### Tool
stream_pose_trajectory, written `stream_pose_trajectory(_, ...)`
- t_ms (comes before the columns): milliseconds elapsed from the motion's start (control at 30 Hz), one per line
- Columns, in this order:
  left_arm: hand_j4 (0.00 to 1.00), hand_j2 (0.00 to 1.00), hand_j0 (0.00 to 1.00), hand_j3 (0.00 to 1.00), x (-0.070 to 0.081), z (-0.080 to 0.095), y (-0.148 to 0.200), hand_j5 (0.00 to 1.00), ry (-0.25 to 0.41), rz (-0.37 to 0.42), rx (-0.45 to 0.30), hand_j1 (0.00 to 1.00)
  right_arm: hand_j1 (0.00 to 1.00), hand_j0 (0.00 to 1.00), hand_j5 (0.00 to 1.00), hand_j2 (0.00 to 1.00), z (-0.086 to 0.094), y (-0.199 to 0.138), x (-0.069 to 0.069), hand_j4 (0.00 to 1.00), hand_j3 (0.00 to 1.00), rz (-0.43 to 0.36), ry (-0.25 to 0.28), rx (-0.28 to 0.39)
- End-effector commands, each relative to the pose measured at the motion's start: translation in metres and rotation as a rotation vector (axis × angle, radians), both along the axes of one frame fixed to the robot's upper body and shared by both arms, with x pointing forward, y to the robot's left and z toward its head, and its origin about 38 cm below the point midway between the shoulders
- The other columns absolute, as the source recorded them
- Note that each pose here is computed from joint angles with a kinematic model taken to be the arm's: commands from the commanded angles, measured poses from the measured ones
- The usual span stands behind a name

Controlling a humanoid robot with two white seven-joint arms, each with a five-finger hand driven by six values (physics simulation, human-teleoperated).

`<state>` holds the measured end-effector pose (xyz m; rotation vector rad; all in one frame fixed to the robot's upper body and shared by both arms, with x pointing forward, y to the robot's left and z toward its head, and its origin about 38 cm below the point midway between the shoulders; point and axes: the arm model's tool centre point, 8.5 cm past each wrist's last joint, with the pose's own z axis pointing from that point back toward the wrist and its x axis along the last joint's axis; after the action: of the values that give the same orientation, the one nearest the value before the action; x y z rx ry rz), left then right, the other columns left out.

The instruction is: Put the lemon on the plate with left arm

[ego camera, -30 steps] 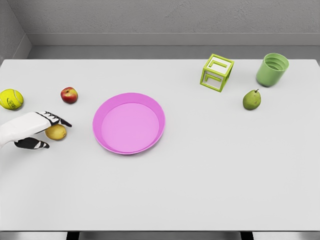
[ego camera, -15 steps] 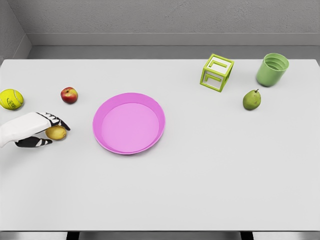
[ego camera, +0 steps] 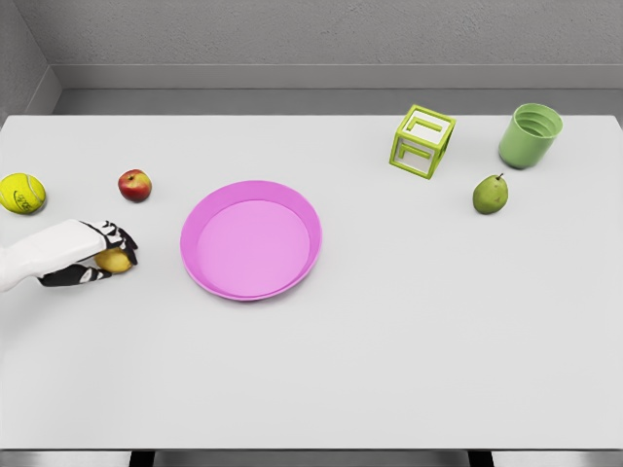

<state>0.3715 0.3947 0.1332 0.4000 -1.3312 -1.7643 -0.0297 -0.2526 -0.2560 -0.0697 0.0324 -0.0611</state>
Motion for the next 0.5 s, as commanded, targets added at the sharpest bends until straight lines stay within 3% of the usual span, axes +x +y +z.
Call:
stream_pose_trajectory(0,0.49,0.49,0.49,0.49,0.0,0.0,-0.003,0.49,-0.002,-0.002,-0.014,0.49,1.0,1.0,1.0,1.0,0.0,0.0,0.0,1.0,1.0,0.0,0.0,0.0)
stream_pose_trajectory(467,0.49,0.49,0.49,0.49,0.015,0.015,-0.018,0.49,-0.062,-0.007,-0.076,0.49,1.0,1.0,1.0,1.0,0.0,0.0,0.0,1.0,1.0,0.0,0.0,0.0)
